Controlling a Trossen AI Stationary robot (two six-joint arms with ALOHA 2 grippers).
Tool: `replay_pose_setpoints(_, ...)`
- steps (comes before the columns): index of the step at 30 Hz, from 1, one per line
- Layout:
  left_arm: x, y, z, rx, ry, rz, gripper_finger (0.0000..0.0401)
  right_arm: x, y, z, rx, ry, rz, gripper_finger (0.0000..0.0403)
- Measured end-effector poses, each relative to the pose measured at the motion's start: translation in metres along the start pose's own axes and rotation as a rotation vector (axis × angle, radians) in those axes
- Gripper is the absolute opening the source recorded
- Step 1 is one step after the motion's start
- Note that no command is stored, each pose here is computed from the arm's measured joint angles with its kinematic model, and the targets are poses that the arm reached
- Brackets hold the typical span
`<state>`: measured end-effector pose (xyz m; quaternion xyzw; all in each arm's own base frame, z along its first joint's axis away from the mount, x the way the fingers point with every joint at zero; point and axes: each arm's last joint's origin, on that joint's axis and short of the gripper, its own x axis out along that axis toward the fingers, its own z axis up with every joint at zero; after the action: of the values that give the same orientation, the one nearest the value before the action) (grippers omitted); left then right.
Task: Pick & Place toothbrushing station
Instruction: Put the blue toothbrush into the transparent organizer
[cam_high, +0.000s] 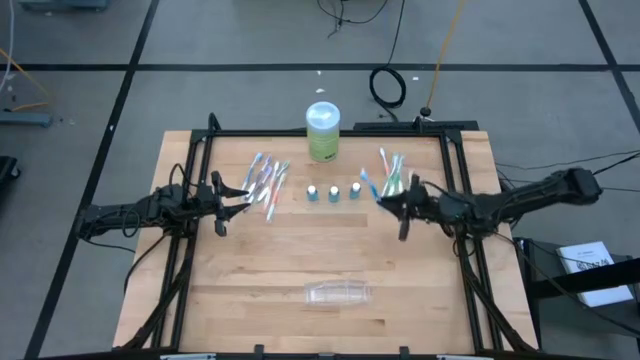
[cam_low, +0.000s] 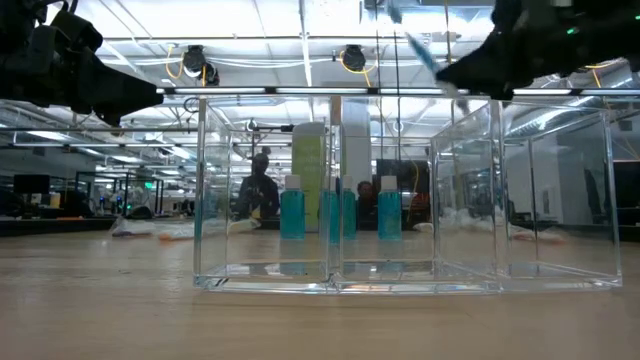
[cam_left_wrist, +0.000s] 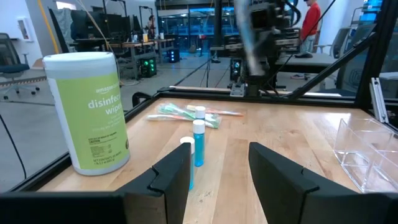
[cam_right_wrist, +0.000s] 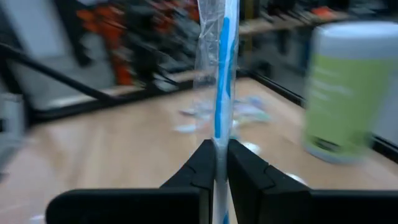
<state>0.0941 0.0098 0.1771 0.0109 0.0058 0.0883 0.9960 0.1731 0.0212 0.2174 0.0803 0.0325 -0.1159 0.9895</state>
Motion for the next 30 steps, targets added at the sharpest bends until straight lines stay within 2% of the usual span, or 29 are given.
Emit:
replay_pose_setpoints(7, 0.000, 0.000, 0.000, 0.000, 0.000, 0.000, 0.0166, -0.023, 0.023, -0.026, -0.001, -0.084, 0.230, 0.0018)
replay_pose_setpoints(19, 0.000, 0.000, 0.000, 0.000, 0.000, 0.000, 0.0166, -0.034, 0.057, -0.046, -0.008, -0.088, 0.464, 0.0018)
replay_pose_setpoints(24, 0.000, 0.000, 0.000, 0.000, 0.000, 0.000, 0.0166, -0.032, 0.067, -0.054, 0.005, -0.103, 0.497, 0.0018)
replay_pose_setpoints(30, 0.000, 0.000, 0.000, 0.000, 0.000, 0.000, 0.0166, -0.012, 0.091, -0.058, -0.053, -0.063, 0.522, 0.0018)
